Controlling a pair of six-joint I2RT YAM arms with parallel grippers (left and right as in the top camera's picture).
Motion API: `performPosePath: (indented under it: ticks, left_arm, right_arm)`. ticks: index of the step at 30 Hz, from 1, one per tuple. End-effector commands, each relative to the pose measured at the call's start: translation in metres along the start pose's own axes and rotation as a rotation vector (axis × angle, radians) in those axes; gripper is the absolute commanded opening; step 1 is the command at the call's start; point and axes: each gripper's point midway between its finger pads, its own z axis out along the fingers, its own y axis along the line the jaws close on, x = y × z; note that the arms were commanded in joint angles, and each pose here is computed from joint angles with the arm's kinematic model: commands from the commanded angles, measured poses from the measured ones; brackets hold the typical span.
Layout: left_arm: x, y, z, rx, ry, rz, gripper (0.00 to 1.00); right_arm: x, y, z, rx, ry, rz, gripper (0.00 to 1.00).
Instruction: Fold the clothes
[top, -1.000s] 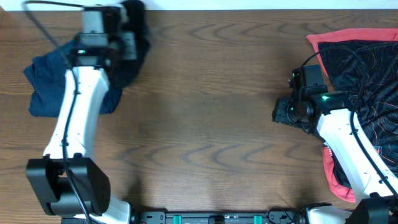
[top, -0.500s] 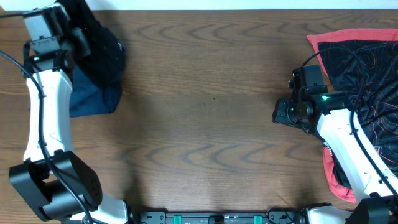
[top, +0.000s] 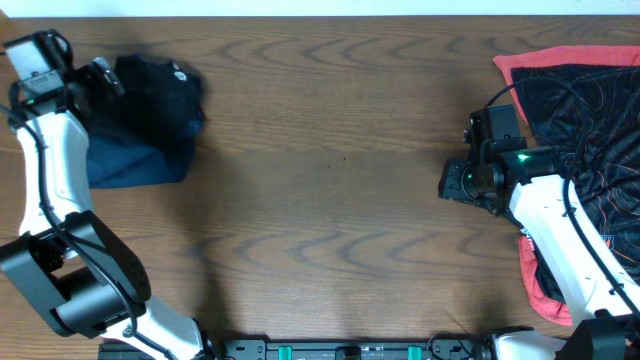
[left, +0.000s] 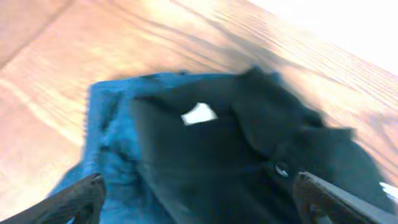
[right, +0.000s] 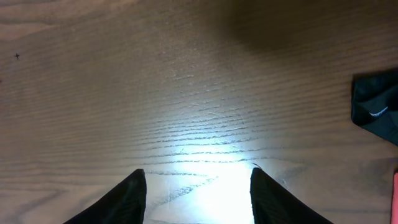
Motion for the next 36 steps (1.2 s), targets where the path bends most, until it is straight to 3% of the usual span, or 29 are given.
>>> performPosePath:
  ticks: [1, 6, 9, 16, 23, 28, 36]
  left_arm:
    - [-0.007, 0.021, -0.004, -0.069, -0.019, -0.077, 0.98]
    - [0.004, 0.015, -0.004, -0.059, 0.021, -0.064, 0.98]
    - [0.009, 0.0, -0.004, -0.035, 0.039, -0.042, 0.98]
    - [0.024, -0.087, -0.02, 0.137, 0.055, 0.075, 0.98]
    - [0.069, -0.174, -0.046, 0.262, 0.124, 0.291, 0.98]
    - [0.097, -0.179, -0.073, 0.266, 0.219, 0.341, 0.98]
    - [0.093, -0.147, -0.171, 0.267, 0.218, 0.268, 0.98]
  right_arm:
    - [-0.007, -0.001, -0.004, 0.001, -0.027, -0.007, 0.59]
    - [-0.011, 0.001, -0.005, -0.007, -0.044, -0.009, 0.89]
    - [-0.016, 0.003, -0.005, -0.015, -0.064, -0.01, 0.98]
    - [-0.055, 0.006, -0.011, 0.0, -0.233, -0.054, 0.99]
    - [-0.105, 0.012, -0.029, 0.009, -0.454, -0.11, 0.99]
    - [-0.107, 0.011, -0.046, 0.027, -0.457, -0.159, 0.99]
    - [-0.099, 0.008, -0.132, 0.003, -0.626, -0.128, 0.99]
